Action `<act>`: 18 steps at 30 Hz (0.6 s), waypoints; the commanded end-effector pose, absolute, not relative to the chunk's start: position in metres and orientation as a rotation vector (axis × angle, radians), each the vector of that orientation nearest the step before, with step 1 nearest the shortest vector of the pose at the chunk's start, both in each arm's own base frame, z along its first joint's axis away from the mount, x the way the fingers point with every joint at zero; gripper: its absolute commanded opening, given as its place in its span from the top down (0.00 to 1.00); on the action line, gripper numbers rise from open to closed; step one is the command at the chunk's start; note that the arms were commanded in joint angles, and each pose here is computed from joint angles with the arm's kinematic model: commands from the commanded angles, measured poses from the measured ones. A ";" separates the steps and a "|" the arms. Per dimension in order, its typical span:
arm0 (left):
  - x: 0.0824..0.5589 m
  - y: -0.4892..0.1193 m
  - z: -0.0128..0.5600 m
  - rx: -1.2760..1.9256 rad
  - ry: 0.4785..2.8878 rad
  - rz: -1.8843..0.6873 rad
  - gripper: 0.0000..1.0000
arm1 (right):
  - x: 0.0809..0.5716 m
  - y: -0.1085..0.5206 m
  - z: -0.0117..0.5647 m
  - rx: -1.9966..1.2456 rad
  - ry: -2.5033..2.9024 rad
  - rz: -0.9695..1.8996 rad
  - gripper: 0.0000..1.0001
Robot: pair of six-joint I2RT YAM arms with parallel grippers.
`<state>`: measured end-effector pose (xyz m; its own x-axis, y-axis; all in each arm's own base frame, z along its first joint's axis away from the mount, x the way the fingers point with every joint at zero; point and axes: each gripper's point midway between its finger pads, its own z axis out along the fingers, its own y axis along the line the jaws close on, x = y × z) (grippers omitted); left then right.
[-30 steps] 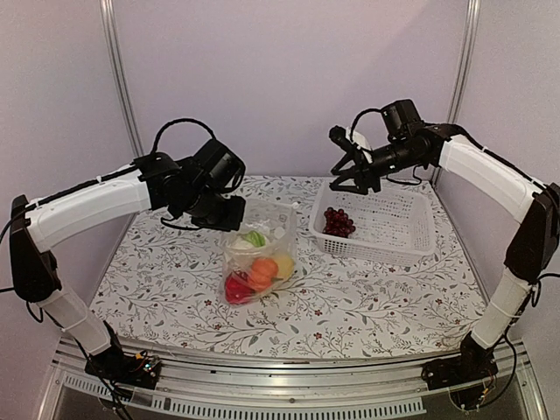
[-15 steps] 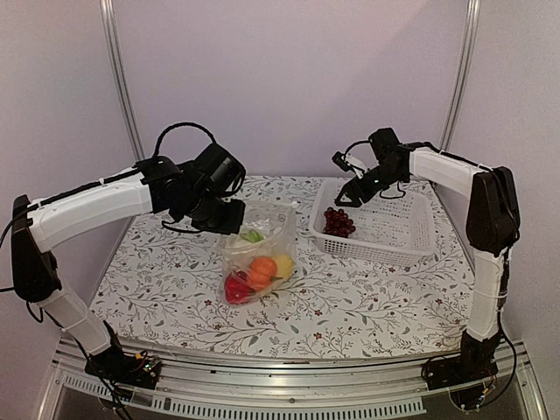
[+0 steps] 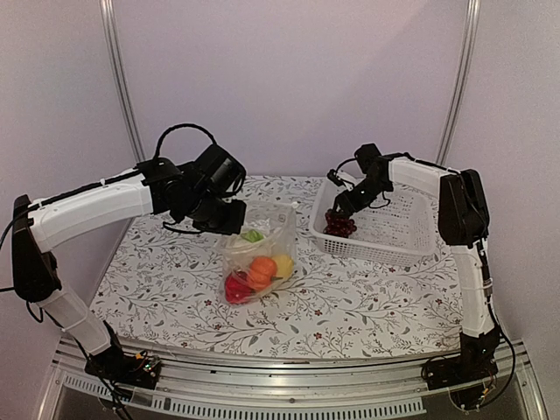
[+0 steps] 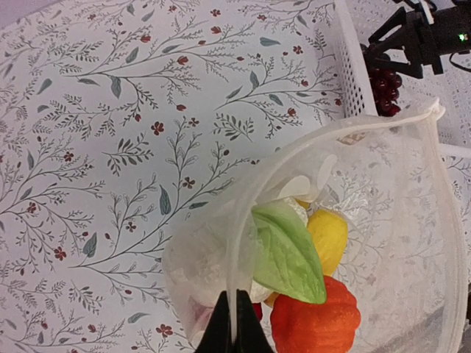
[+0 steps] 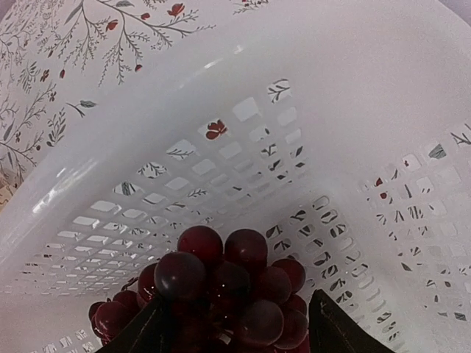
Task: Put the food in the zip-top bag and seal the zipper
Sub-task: Pick up the fake fruit from the bin.
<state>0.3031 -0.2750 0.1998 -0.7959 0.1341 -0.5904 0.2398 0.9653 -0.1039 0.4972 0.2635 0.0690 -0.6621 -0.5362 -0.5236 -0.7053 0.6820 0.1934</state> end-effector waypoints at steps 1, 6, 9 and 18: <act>0.304 -0.274 0.203 0.241 2.491 -0.262 1.00 | 0.486 0.261 0.045 -0.944 2.575 0.555 0.47; 0.306 -0.276 0.206 0.239 2.481 -0.271 1.00 | 0.476 0.263 0.046 -0.940 2.596 0.651 0.94; 0.307 -0.277 0.207 0.239 2.477 -0.273 1.00 | 0.479 0.261 0.077 -0.929 2.536 0.652 1.00; 0.309 -0.280 0.203 0.235 2.469 -0.283 1.00 | 0.470 0.255 0.220 -0.913 2.232 0.569 1.00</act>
<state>0.3066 -0.2798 0.2037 -0.7858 0.1186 -0.6070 0.2415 0.9624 -0.1247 0.4779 0.2558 0.1174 -0.6750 -0.4965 -0.5458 -0.6929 0.6808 0.2376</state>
